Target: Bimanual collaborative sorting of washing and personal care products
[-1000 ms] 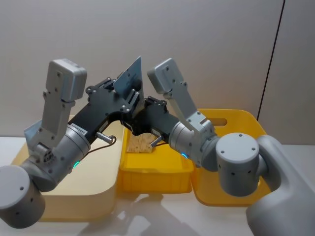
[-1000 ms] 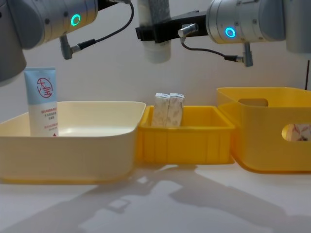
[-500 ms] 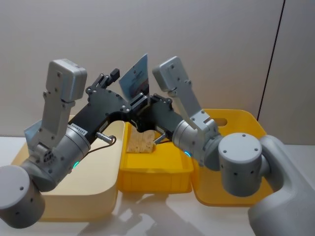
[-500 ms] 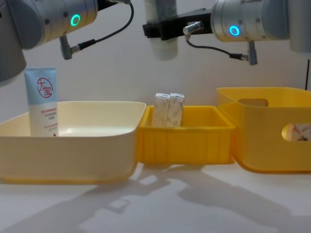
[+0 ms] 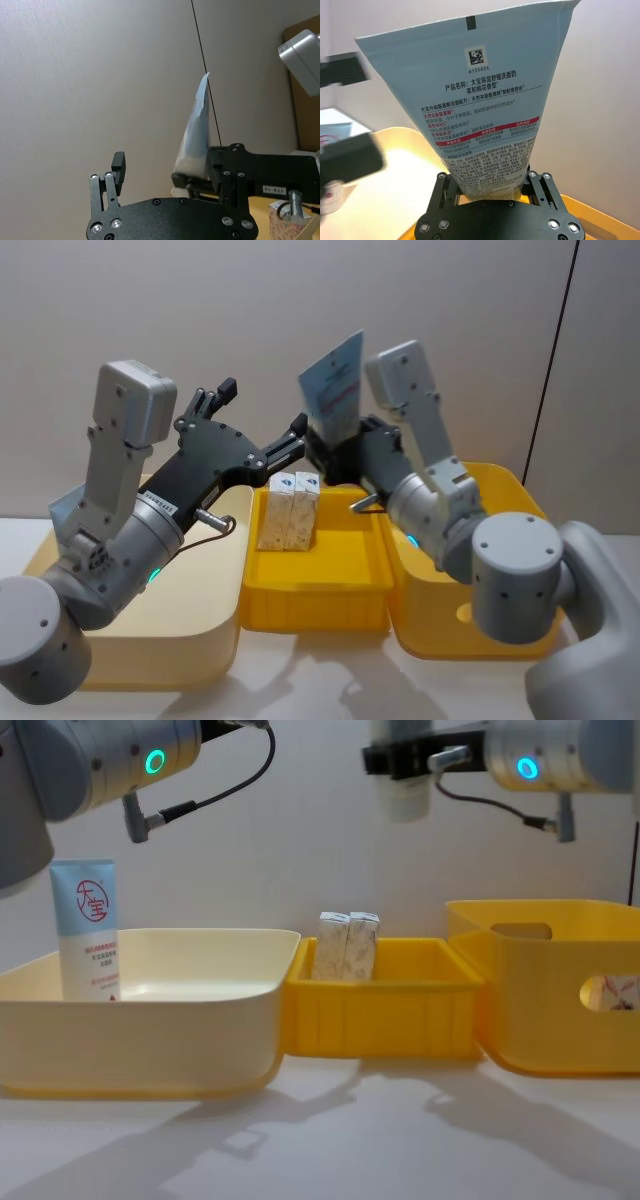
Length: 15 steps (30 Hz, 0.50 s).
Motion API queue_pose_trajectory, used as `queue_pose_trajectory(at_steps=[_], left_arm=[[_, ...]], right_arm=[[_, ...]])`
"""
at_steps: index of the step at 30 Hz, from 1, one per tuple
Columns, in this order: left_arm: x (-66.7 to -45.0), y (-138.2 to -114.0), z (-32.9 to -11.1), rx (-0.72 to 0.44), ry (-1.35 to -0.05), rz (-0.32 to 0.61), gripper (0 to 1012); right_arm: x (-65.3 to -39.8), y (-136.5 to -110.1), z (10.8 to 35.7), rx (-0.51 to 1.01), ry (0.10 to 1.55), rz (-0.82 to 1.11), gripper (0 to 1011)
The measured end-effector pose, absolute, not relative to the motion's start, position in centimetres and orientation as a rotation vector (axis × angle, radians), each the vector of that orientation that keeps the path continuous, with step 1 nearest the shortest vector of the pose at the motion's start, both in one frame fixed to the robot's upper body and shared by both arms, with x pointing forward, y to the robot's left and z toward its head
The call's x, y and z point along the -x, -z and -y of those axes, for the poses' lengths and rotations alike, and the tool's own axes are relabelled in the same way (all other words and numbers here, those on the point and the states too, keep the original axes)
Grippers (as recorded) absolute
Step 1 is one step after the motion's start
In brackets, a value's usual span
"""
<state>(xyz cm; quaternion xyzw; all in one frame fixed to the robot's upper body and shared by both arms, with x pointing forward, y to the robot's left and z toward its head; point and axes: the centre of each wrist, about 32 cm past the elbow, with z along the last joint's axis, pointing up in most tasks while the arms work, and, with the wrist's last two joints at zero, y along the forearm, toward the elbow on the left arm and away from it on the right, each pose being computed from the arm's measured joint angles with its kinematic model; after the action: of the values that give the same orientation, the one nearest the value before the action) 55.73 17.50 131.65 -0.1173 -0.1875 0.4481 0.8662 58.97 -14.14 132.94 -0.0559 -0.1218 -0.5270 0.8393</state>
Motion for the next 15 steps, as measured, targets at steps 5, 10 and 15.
queue_pose_trajectory(at_steps=[5, 10, 15], left_arm=[[-55.7, -131.6, -17.5, 0.245, -0.938, 0.392, 999], [-55.7, -131.6, -17.5, 0.246, -0.938, 0.392, 1000], [-55.7, -131.6, -17.5, 0.245, -0.939, 0.392, 999]], right_arm=[[-58.7, -133.2, 15.1, 0.106, 1.194, 0.253, 557], [-58.5, -133.5, 16.0, 0.106, 1.265, 0.253, 557], [-58.3, -134.1, 17.3, 0.121, 1.349, 0.256, 557]])
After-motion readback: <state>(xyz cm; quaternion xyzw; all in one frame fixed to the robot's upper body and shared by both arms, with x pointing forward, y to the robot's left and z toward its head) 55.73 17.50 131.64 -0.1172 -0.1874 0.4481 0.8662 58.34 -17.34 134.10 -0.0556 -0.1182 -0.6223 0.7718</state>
